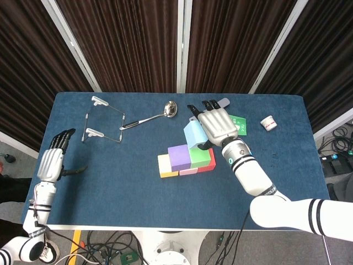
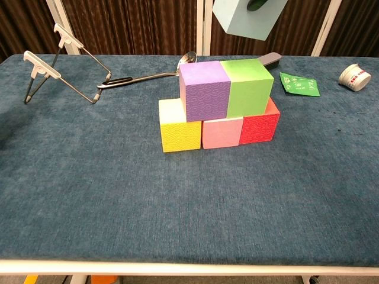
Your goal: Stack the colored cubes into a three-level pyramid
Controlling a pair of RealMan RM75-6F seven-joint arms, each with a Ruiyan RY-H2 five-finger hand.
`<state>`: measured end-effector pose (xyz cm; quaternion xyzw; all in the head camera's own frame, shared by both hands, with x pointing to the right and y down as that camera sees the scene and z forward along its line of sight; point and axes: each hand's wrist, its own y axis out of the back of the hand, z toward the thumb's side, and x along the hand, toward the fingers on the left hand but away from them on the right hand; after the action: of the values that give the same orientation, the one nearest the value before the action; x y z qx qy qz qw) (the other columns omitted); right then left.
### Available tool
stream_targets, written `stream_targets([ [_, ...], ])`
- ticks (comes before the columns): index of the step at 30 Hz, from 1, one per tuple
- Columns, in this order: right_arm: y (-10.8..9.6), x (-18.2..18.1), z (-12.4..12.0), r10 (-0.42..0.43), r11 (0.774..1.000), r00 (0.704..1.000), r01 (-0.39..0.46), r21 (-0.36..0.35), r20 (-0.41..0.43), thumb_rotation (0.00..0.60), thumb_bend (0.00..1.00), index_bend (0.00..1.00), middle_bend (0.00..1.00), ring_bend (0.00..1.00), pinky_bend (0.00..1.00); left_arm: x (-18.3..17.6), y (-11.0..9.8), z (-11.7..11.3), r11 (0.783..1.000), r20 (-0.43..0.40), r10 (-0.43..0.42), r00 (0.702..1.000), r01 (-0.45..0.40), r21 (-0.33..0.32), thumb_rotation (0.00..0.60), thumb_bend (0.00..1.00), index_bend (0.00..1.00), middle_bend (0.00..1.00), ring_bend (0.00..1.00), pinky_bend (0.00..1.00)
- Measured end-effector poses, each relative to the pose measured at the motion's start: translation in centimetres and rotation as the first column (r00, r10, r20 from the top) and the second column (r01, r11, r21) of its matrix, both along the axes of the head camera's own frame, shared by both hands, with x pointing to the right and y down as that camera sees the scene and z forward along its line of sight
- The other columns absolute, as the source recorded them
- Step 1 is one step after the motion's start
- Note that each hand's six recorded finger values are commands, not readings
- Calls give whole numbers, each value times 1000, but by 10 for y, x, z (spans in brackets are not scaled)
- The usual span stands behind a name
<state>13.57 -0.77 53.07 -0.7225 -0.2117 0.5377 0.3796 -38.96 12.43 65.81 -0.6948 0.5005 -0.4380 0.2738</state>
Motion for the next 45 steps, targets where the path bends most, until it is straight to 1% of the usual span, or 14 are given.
stream_targets([
  [4, 12, -6, -1, -6, 1000, 999, 6, -5, -31, 600, 101, 0, 565, 47, 0, 0, 2, -1, 1000, -10, 1, 1000, -1, -10, 600, 41, 18, 49, 0, 70],
  [9, 25, -16, 9, -28, 999, 997, 26, -41, -70, 600, 101, 0, 563, 47, 0, 0, 4, -2, 1000, -29, -4, 1000, 3, -20, 600, 41, 18, 49, 0, 70],
  [12, 29, -22, 15, -39, 998, 996, 34, -57, -85, 600, 101, 0, 561, 47, 0, -1, 4, -2, 1000, -31, -4, 1000, 3, -24, 600, 41, 18, 49, 0, 70],
  [18, 31, -34, 20, -53, 996, 994, 46, -73, -96, 600, 103, 0, 559, 47, 0, -4, 4, -1, 1000, -38, -12, 999, 11, -28, 600, 42, 18, 49, 0, 70],
  [24, 34, -36, 23, -56, 995, 991, 45, -92, -118, 600, 105, 0, 556, 47, 0, -6, 6, 1, 999, -44, -20, 999, 18, -40, 600, 42, 18, 50, 0, 70],
  [29, 36, -40, 24, -62, 995, 988, 50, -87, -141, 600, 104, 0, 556, 47, 0, -7, 6, 2, 999, -53, -26, 998, 23, -45, 600, 42, 18, 49, 0, 70],
  [38, 36, -46, 24, -69, 994, 986, 56, -90, -154, 600, 106, 0, 556, 47, 0, -8, 5, 1, 998, -64, -32, 997, 29, -50, 600, 42, 18, 49, 0, 70],
  [45, 33, -50, 23, -80, 993, 980, 63, -96, -184, 600, 106, 0, 553, 47, 0, -8, 5, 2, 998, -69, -36, 997, 32, -55, 600, 42, 18, 49, 0, 70],
])
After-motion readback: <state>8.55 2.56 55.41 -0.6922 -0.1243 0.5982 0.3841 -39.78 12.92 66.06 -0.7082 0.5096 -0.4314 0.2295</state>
